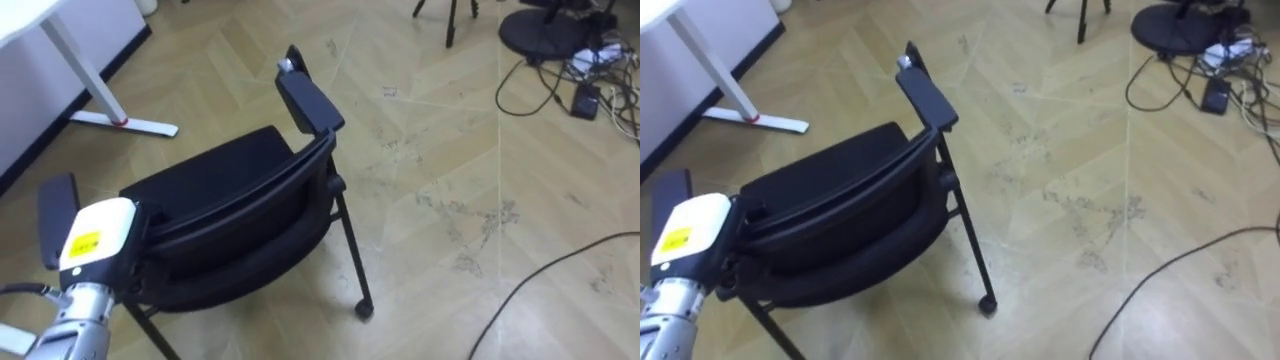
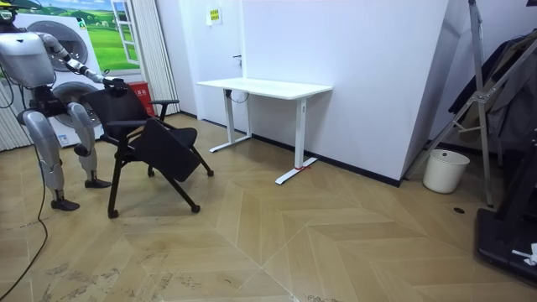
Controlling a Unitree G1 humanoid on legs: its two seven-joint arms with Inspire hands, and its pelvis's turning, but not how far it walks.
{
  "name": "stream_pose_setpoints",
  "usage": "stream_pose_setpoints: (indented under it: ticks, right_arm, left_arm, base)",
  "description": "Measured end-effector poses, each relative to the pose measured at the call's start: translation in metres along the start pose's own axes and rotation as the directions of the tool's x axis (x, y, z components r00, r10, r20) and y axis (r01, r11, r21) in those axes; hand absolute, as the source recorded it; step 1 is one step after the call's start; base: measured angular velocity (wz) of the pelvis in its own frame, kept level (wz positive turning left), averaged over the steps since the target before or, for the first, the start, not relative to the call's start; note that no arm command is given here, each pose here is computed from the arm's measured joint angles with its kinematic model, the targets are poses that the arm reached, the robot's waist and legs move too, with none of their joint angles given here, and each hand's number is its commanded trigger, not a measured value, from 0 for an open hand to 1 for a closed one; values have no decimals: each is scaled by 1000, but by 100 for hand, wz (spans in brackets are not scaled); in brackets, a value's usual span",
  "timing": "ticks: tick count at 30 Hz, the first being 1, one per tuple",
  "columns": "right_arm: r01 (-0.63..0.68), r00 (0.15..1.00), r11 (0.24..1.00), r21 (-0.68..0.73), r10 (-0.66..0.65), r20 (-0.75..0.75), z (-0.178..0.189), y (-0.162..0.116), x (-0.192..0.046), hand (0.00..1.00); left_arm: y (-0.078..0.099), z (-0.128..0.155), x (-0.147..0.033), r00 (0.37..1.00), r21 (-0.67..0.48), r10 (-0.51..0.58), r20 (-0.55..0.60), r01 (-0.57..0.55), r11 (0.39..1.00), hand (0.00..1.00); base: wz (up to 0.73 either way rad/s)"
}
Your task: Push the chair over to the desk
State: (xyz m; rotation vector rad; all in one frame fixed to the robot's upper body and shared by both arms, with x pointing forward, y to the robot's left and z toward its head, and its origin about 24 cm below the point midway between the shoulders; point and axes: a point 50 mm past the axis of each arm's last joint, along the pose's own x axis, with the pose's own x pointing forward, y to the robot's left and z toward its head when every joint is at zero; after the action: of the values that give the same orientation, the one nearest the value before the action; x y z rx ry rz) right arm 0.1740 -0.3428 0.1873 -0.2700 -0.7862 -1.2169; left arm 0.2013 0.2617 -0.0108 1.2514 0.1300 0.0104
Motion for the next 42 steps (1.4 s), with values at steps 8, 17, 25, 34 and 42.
stream_pose_setpoints:
  ticks: [8,17,25,34,42]
  right_arm:
    - [-303,911,952,-30,299,283,43,54,4,0]
    - [-563,678,804,-190,581,450,71,89,-30,0]
    - [-744,401,592,-311,767,500,86,111,-67,0]
    - [-859,174,367,-356,865,471,89,126,-99,0]
    - [-885,54,240,-399,903,425,85,131,-113,0]
  left_arm:
    - [7,6,10,999,42,-18,45,17,999,100]
    - [13,7,15,996,108,-20,83,11,994,100]
    - [18,14,22,990,123,-27,135,10,992,100]
    - [19,16,28,985,140,-39,166,15,990,100]
    - [24,14,33,982,167,-54,181,24,986,100]
  base:
    - [1]
    - [1]
    - [0]
    - [1]
    - [5]
